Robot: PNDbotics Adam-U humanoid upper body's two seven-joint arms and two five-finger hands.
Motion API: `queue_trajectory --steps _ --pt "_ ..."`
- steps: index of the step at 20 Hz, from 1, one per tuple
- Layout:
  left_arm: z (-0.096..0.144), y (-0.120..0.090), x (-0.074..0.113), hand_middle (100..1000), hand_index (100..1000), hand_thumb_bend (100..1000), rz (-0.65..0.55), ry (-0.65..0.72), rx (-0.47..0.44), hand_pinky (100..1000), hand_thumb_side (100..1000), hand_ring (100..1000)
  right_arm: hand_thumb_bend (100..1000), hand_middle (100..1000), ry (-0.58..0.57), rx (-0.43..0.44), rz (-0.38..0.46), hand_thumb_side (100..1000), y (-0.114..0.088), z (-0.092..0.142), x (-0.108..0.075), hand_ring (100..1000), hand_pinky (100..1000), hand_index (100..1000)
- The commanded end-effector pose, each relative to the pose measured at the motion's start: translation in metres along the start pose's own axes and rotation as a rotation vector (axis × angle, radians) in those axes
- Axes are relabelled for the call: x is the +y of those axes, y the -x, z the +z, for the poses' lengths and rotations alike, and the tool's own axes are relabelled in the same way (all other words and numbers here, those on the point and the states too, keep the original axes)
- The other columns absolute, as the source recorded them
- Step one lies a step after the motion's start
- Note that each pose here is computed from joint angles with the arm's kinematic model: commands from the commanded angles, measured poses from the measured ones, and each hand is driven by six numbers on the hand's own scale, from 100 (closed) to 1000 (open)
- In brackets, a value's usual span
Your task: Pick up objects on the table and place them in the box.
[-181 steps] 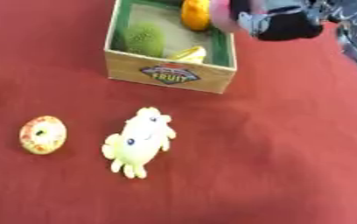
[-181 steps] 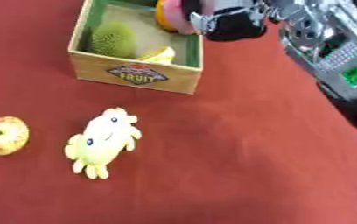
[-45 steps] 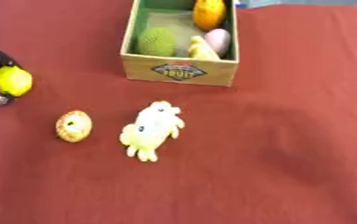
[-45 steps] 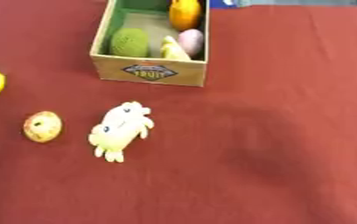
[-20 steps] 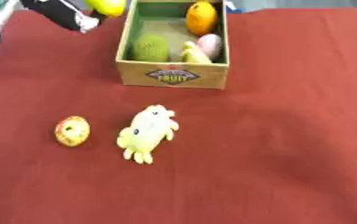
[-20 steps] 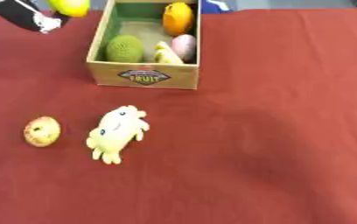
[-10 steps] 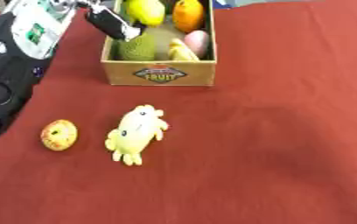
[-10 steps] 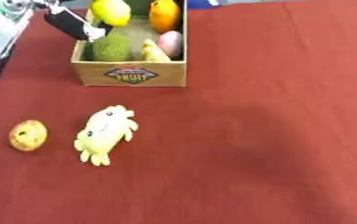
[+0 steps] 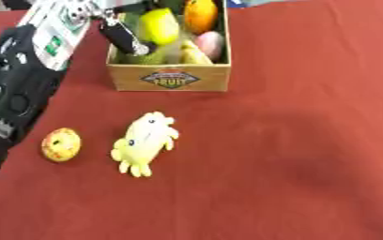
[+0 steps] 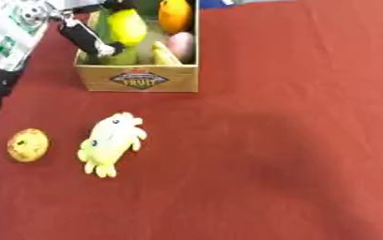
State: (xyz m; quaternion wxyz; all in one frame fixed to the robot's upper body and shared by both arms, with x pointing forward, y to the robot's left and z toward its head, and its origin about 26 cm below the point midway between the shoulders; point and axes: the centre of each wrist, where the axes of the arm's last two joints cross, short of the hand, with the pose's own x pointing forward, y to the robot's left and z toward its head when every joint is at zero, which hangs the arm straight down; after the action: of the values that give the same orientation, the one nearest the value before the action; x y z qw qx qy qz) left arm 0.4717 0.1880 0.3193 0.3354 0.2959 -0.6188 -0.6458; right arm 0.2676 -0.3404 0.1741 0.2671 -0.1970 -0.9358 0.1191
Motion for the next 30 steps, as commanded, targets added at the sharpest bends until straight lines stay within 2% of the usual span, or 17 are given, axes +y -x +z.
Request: queue_trajectory --steps 1,5,8,11,14,24,25,26,27,30 --pt "0.008 -0.004 0.023 801 913 339 -0.026 -0.072 -0.016 918 100 856 100 674 0.002 -0.019 0.008 614 -0.004 -0.006 -0.005 666 795 794" --pt "0.013 -0.008 0.03 809 925 357 -0.015 -0.084 -0.044 922 100 860 100 674 0.007 -0.012 0.009 613 -0.004 -0.005 -0.007 666 795 793" --pt "0.017 -0.011 0.034 776 894 273 -0.009 -0.095 -0.06 907 100 839 100 674 0.005 -0.006 0.007 613 -0.003 -0.004 -0.007 666 795 793" --pt "0.029 -0.011 0.038 754 870 236 -0.024 -0.108 -0.083 898 100 824 100 674 0.01 0.004 0.017 612 -0.003 0.0 -0.009 666 795 793" --pt "0.046 -0.008 0.035 745 858 247 -0.056 -0.105 -0.102 893 100 813 100 674 0.017 0.016 0.032 611 -0.002 0.004 -0.012 666 795 794" --pt "0.103 0.004 -0.015 754 889 285 -0.059 0.026 -0.082 894 100 810 100 674 0.031 0.019 0.047 611 -0.002 0.007 -0.012 666 795 794" --pt "0.11 0.005 -0.019 750 881 296 -0.05 0.037 -0.074 895 100 809 100 674 0.034 0.018 0.046 612 -0.002 0.007 -0.011 666 795 794" --pt "0.116 0.005 -0.023 747 872 527 -0.038 0.051 -0.067 896 100 809 100 674 0.037 0.017 0.045 612 -0.002 0.006 -0.011 666 795 794" --pt "0.122 0.004 -0.027 745 869 305 -0.023 0.065 -0.059 895 100 808 100 674 0.039 0.017 0.043 612 -0.002 0.006 -0.011 665 795 793" --pt "0.139 0.001 -0.038 743 862 313 0.029 0.099 -0.041 896 100 808 100 673 0.043 0.019 0.038 613 -0.002 0.006 -0.009 665 795 793"
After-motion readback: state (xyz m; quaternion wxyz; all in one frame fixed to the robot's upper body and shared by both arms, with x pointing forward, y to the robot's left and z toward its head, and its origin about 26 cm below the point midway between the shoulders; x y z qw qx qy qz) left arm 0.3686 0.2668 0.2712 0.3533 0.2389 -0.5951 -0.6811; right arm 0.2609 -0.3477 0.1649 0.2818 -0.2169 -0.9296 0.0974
